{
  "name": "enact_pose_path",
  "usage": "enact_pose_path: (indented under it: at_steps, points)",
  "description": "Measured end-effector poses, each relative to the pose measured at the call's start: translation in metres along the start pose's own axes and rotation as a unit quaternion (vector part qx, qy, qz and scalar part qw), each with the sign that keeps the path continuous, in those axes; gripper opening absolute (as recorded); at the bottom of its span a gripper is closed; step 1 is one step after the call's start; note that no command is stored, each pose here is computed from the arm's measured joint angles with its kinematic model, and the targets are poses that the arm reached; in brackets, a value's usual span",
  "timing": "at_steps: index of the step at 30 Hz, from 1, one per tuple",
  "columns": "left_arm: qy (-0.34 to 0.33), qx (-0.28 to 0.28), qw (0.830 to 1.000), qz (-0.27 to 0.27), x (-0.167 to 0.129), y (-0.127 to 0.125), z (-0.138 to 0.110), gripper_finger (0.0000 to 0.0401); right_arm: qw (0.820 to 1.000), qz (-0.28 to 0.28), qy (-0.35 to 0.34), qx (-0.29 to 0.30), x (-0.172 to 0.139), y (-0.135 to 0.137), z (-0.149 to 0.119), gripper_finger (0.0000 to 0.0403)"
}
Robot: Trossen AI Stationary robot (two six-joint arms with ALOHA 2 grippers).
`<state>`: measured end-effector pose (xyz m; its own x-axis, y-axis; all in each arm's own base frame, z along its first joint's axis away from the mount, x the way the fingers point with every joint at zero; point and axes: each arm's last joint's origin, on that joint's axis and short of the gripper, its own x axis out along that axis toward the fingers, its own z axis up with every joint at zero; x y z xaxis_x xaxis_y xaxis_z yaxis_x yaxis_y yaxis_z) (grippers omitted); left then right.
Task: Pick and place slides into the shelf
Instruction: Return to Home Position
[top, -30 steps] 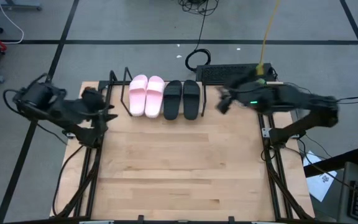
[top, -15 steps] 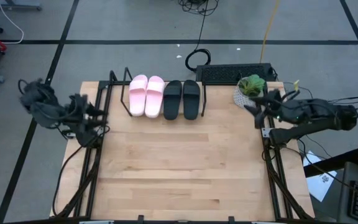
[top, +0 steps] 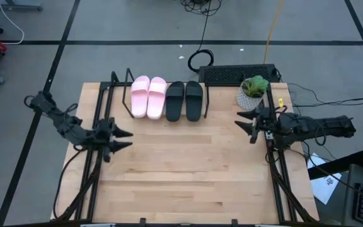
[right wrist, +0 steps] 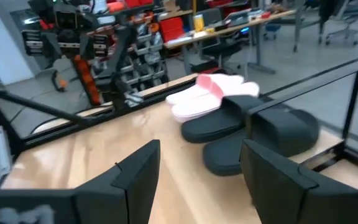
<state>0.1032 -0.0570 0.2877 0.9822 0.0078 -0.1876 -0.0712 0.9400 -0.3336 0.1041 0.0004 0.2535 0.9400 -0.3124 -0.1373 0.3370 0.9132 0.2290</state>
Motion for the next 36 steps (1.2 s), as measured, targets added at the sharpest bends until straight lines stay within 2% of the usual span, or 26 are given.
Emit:
enact_pose_path:
  at_steps: [5, 10, 14, 17, 22, 25, 31, 36]
  points:
    - [-0.014, 0.024, 0.999, 0.022, 0.003, 0.019, 0.010, 0.0188, 0.999, -0.031, -0.010, -0.023, 0.003, -0.007, 0.002, 0.0212]
    - [-0.013, 0.035, 0.999, 0.026, -0.005, 0.038, 0.016, 0.0189, 0.999, -0.034, -0.003, -0.027, 0.005, -0.015, 0.002, 0.0212]
    - [-0.030, 0.035, 0.999, 0.015, -0.011, 0.044, 0.019, 0.0189, 1.000, -0.020, -0.006, -0.019, 0.003, -0.019, 0.004, 0.0212]
    - [-0.030, 0.042, 0.999, 0.001, -0.001, 0.046, 0.007, 0.0189, 1.000, -0.011, -0.013, -0.005, 0.000, -0.021, 0.004, 0.0212]
    - [-0.023, 0.022, 0.999, 0.007, 0.015, 0.054, -0.020, 0.0189, 1.000, -0.008, -0.025, 0.013, 0.007, -0.025, -0.014, 0.0212]
    - [-0.029, 0.014, 0.999, 0.003, 0.016, 0.054, -0.021, 0.0189, 0.999, -0.004, -0.040, 0.024, 0.013, -0.026, -0.025, 0.0212]
    - [-0.037, 0.032, 0.999, 0.003, 0.016, 0.050, -0.021, 0.0189, 0.999, -0.008, -0.024, 0.044, 0.019, -0.031, -0.047, 0.0212]
    - [-0.012, 0.042, 0.999, 0.003, 0.024, 0.047, -0.028, 0.0189, 0.999, -0.007, -0.022, 0.044, 0.021, -0.033, -0.055, 0.0212]
